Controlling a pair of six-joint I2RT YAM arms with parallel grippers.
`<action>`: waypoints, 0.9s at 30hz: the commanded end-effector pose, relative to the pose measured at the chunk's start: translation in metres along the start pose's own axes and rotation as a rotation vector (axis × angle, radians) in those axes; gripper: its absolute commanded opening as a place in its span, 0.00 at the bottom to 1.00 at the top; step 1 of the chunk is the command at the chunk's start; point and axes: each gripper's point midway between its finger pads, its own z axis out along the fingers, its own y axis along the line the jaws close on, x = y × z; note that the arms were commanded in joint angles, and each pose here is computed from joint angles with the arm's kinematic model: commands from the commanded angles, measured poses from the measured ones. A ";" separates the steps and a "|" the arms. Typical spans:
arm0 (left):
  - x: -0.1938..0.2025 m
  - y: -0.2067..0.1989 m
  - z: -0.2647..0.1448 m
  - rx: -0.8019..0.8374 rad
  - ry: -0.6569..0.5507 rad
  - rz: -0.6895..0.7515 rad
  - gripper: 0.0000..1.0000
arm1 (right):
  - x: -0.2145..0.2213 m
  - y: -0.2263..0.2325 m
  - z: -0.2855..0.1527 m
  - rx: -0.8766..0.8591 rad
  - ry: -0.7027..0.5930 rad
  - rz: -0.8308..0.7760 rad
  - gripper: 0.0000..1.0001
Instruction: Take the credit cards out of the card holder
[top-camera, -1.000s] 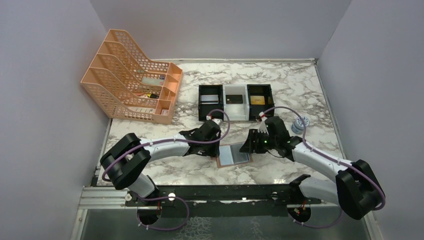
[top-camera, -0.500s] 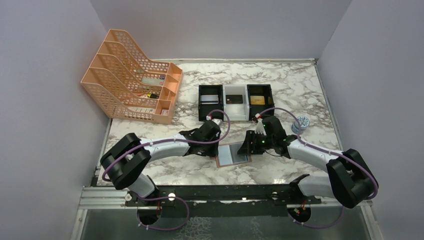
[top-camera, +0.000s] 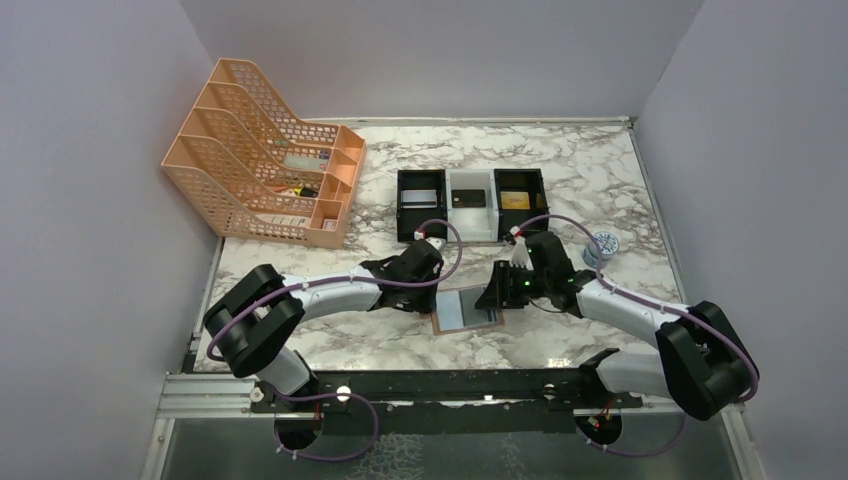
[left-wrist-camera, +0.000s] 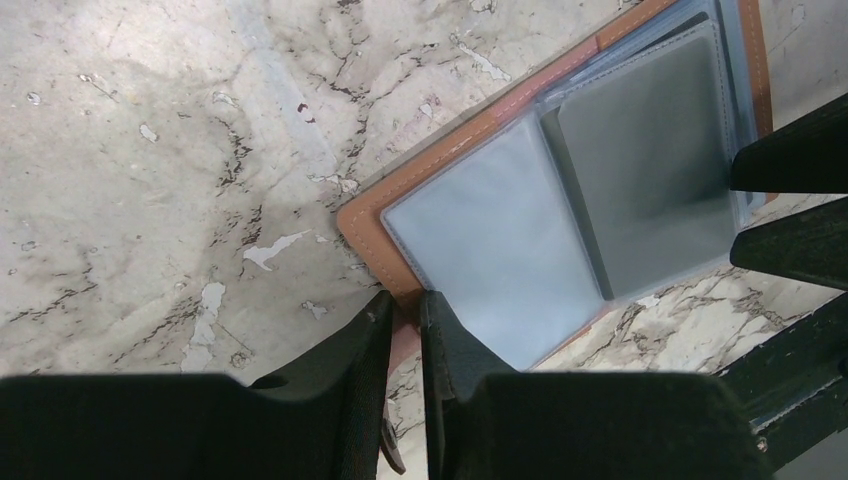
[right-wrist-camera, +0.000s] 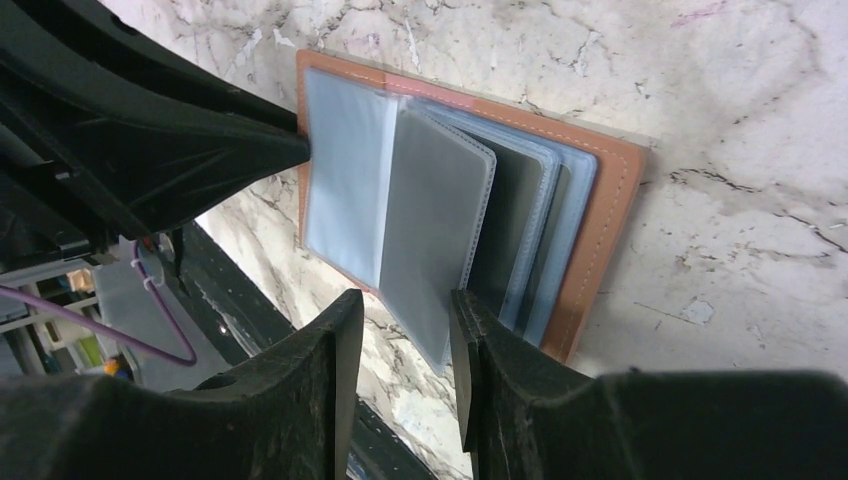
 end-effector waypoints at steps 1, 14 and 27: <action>-0.007 -0.006 0.002 0.010 -0.016 0.018 0.19 | -0.006 0.021 -0.005 -0.084 -0.002 -0.010 0.37; -0.010 -0.008 -0.001 0.015 -0.028 0.015 0.19 | -0.006 0.047 -0.010 -0.222 -0.007 0.022 0.37; -0.013 -0.011 -0.004 0.023 -0.039 0.018 0.19 | -0.001 0.065 -0.004 -0.367 0.087 0.043 0.39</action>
